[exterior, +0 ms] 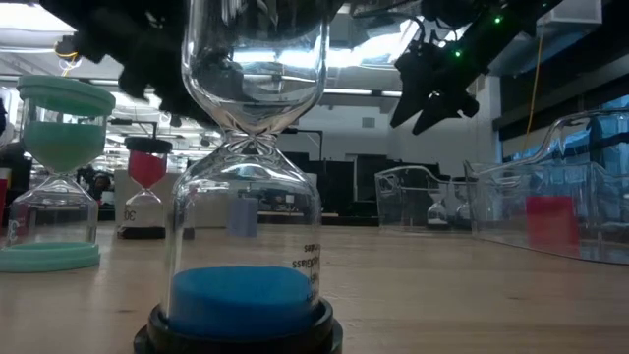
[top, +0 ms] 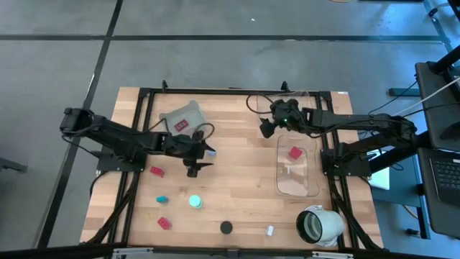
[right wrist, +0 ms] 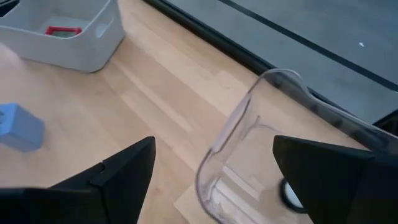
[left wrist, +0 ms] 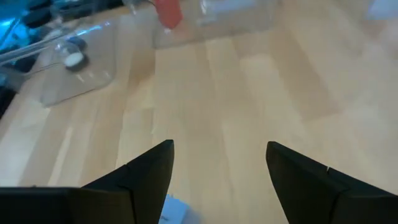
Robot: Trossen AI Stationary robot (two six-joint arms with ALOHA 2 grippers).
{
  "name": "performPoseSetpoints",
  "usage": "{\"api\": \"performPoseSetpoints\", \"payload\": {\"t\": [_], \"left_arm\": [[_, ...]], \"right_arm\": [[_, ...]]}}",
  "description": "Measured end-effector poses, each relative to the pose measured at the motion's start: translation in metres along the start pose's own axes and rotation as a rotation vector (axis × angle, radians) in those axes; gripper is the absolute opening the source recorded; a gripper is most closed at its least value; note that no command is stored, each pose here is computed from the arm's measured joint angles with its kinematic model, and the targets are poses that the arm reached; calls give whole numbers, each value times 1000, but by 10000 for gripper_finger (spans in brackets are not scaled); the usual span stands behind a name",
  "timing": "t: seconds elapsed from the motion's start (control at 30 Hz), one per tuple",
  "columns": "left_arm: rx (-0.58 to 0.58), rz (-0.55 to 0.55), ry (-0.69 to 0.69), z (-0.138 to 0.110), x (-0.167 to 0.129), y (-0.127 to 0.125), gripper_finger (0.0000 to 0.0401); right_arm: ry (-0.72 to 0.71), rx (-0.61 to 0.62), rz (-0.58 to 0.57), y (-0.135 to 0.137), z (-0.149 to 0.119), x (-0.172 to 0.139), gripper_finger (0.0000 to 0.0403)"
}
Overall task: Pick & Place Office items
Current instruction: Put the purple charger adapter into the bottom transparent bin
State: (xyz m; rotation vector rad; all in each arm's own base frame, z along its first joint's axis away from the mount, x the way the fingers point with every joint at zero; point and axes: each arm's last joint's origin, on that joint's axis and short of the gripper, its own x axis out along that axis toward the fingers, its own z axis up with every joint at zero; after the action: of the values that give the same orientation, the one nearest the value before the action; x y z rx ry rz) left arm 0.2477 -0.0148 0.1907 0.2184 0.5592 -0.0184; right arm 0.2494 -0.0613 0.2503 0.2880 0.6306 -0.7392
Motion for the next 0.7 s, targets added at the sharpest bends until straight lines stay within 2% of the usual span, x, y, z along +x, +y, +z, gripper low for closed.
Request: {"api": "performPoseSetpoints", "payload": {"t": [0.2, 0.33, 0.47, 0.63, 0.7], "left_arm": [[98, 7, 75, -12, 14, 6, 251], [91, 28, 112, -13, 17, 15, 251], [56, 41, 134, 2, 16, 26, 251], [23, -73, 188, 18, 12, 36, 251], [11, -136, 250, 18, 11, 39, 251]], "right_arm": [[1, -14, 17, 5, -2, -2, 327], [1, -14, 17, 5, -2, -2, 326], [1, -14, 17, 5, -2, -2, 326], [1, -14, 16, 5, -2, -2, 326], [1, -14, 16, 5, -2, -2, 326]]}}
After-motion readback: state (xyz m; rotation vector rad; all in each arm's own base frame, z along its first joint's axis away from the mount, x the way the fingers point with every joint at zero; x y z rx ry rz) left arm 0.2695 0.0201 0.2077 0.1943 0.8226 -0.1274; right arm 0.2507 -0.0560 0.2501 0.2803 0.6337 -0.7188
